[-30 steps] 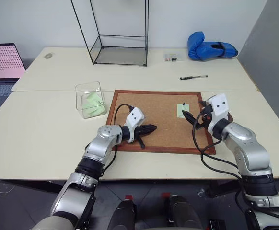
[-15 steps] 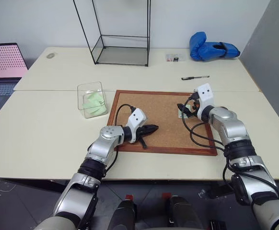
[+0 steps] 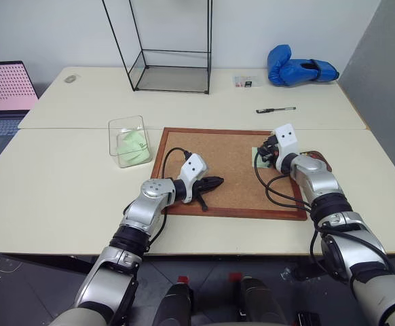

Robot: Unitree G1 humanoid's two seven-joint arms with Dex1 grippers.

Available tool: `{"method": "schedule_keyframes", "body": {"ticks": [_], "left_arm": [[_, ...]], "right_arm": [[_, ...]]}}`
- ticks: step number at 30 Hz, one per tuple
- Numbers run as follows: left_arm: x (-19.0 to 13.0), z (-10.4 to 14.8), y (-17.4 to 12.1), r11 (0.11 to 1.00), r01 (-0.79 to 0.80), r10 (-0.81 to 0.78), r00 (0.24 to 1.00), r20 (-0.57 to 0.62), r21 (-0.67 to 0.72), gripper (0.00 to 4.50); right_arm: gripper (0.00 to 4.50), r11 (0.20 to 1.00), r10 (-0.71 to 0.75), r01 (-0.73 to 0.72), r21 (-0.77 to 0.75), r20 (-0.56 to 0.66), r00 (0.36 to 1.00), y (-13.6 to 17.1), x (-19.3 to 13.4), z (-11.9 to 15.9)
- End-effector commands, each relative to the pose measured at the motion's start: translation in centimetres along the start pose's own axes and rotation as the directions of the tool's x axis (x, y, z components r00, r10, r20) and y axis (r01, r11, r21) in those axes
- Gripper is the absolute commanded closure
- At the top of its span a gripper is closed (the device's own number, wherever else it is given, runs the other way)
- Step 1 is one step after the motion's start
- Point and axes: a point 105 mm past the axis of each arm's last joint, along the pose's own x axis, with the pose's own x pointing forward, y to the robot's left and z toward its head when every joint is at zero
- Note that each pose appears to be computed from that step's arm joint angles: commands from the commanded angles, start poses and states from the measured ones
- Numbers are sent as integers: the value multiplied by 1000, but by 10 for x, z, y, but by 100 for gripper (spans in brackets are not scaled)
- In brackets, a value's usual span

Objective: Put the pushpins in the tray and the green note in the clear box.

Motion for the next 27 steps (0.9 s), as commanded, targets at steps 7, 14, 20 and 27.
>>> {"method": "schedule_keyframes", "body": {"ticks": [7, 14, 20, 27], "left_arm": [[0, -14, -5, 1000, 3, -5, 999, -43, -28, 450], [1, -18, -3, 999, -4, 1, 998, -67, -38, 450], [3, -20, -3, 999, -8, 4, 997, -81, -47, 450], [7, -20, -4, 999, -4, 0, 997, -83, -51, 450]], "right_arm": [[443, 1000, -19, 20, -16, 92, 996, -8, -2, 26], [443, 1000, -15, 15, -3, 134, 991, -8, -5, 35], [443, 1000, -10, 9, 9, 170, 985, -6, -8, 42], [443, 1000, -17, 16, 9, 185, 983, -9, -18, 45]]}}
